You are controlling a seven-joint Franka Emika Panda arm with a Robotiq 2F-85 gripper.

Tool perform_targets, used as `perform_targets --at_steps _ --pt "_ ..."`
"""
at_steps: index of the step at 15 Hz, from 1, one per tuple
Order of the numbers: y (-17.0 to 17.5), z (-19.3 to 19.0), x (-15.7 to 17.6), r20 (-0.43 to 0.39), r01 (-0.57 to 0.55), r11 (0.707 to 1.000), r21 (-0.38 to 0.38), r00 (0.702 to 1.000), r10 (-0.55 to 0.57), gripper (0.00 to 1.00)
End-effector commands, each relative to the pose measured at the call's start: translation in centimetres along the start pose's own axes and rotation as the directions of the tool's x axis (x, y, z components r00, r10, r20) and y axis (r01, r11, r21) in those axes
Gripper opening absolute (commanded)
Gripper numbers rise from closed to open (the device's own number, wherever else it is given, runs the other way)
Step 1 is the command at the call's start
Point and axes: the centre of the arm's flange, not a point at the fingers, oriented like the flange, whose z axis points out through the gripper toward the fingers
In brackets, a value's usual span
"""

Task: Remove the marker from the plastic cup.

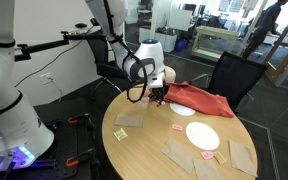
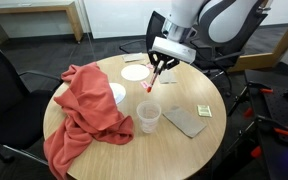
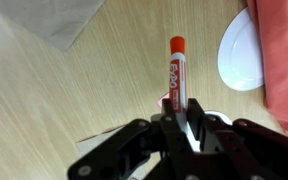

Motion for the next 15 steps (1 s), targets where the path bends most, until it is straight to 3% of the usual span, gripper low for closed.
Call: perform_targets --at_steps 1,7,14,15 --pt "0.2 2.8 0.5 0.022 -0.073 0.997 0.022 0.997 0.073 0.05" --pt "1.1 7.3 1.2 0.036 -0.161 0.987 -0.002 0.986 0.161 0.05" --pt "2.0 9.9 1.4 0.042 -0.213 0.976 -0.039 0.976 0.215 0.05" --pt "2.0 9.9 1.4 0.037 -0.221 0.974 -0.043 0.974 0.222 0.45"
